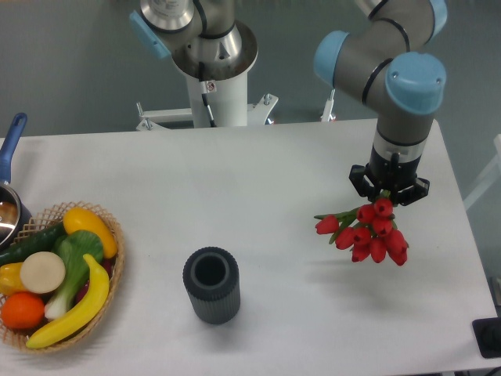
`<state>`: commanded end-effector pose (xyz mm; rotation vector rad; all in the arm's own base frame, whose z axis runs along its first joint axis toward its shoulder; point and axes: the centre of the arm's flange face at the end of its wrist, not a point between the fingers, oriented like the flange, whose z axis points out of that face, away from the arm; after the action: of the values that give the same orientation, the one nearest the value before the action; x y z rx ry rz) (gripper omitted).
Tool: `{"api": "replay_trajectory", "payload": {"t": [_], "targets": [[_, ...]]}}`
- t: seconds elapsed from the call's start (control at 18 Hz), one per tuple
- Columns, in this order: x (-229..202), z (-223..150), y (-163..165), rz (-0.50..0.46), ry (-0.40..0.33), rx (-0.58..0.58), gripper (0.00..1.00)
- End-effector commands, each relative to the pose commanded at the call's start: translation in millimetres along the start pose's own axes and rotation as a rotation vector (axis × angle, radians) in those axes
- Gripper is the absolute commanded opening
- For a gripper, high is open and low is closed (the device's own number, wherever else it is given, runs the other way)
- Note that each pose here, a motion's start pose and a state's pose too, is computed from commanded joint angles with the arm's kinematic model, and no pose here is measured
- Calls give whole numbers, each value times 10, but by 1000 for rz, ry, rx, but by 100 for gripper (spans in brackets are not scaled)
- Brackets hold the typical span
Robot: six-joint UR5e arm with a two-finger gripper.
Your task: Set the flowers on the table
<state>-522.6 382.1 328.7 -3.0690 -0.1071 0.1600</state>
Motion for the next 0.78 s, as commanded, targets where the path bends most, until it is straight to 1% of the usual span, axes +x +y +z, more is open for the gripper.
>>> {"api": "replay_trajectory", "payload": {"t": [0.06,0.22,0.44,0.5,0.56,0.61,0.67,0.72,0.78], "targets": [[22,98,-66,10,9,-12,0],[76,173,-156,26,18,-18,0],[119,285,-168,20,34,-34,0],[152,332,-157,22,49,-33,3],[195,366,-180,30,56,-33,15],[234,385,-225,37,59,-34,44],[267,427,-250,39,66,-38,93],[290,465,-247,39,70,-40,100],[300,490,-241,37,61,-34,100]]}}
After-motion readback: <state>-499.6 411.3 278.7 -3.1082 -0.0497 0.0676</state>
